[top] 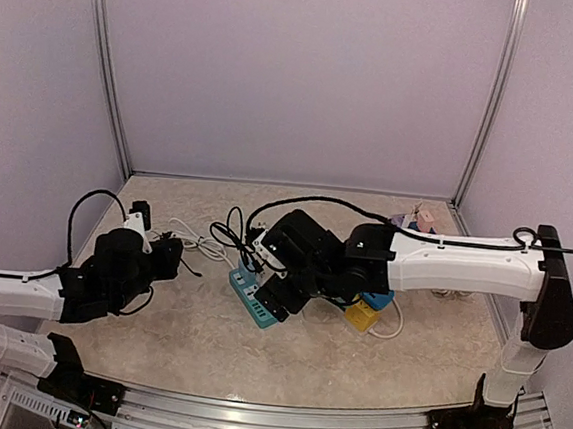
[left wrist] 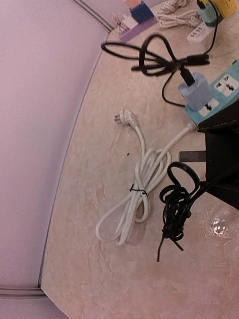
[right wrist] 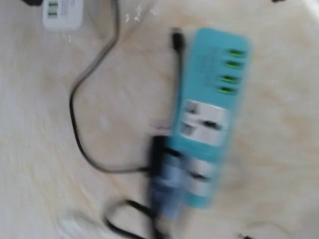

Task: Insert the plug
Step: Pick up the plug from the center of the board.

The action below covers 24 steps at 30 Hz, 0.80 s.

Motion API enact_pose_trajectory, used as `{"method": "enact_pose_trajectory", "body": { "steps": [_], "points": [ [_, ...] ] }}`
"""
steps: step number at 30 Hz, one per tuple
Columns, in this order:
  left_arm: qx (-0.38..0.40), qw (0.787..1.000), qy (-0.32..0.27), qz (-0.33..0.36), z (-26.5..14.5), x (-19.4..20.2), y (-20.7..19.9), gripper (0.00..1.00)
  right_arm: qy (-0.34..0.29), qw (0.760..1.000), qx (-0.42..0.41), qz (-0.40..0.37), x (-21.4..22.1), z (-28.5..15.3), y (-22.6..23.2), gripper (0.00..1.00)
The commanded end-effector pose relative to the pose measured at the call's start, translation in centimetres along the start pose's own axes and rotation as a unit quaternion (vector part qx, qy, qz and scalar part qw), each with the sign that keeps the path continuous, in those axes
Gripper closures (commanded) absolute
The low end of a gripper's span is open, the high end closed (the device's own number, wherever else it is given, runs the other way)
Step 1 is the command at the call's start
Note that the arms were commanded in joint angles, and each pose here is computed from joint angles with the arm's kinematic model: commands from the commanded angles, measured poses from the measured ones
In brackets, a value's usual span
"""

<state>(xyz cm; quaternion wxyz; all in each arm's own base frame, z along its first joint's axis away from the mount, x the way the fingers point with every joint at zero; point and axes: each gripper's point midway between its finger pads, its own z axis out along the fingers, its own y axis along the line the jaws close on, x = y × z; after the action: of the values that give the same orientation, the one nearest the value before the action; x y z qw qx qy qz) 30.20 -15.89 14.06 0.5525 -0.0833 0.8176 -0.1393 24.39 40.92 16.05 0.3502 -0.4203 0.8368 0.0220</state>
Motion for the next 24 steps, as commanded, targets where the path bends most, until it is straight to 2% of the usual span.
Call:
{"method": "enact_pose_trajectory", "body": {
  "steps": [1,3,6,8,10,14,17,20,24],
  "points": [
    [0.080,0.997,-0.010,0.018,-5.7,-2.9,-2.7,1.00,-0.163,0.978,-0.029,-0.129,-3.8,-6.7,3.6,0.00],
    [0.129,0.991,-0.029,0.006,-9.1,-5.4,-4.0,1.00,-0.243,0.947,-0.052,-0.203,-3.7,-9.2,6.1,0.00],
    [0.173,0.984,-0.041,0.002,-13.3,-8.3,-5.0,1.00,-0.364,0.882,-0.085,-0.287,-5.1,-14.3,8.3,0.00],
    [0.186,0.982,-0.038,0.019,-15.0,-9.4,-5.9,1.00,-0.407,0.848,-0.086,-0.328,-6.0,-16.8,8.6,0.00],
    [0.183,0.981,-0.038,0.053,-15.8,-10.0,-7.1,1.00,-0.426,0.823,-0.073,-0.369,-6.9,-18.1,8.6,0.00],
    [0.147,0.977,-0.052,0.146,-15.9,-10.6,-9.9,1.00,-0.411,0.801,-0.053,-0.433,-8.4,-18.2,8.6,0.00],
    [0.145,0.965,-0.073,0.205,-15.4,-11.6,-12.9,1.00,-0.422,0.791,-0.047,-0.440,-10.1,-18.2,7.7,0.01],
    [0.176,0.952,-0.097,0.231,-15.3,-13.1,-15.7,1.00,-0.431,0.792,-0.037,-0.432,-11.6,-18.1,6.2,0.00],
    [0.210,0.949,-0.091,0.215,-13.7,-15.2,-17.1,1.00,-0.431,0.801,-0.049,-0.411,-12.8,-17.2,4.1,0.00]
  ]
}}
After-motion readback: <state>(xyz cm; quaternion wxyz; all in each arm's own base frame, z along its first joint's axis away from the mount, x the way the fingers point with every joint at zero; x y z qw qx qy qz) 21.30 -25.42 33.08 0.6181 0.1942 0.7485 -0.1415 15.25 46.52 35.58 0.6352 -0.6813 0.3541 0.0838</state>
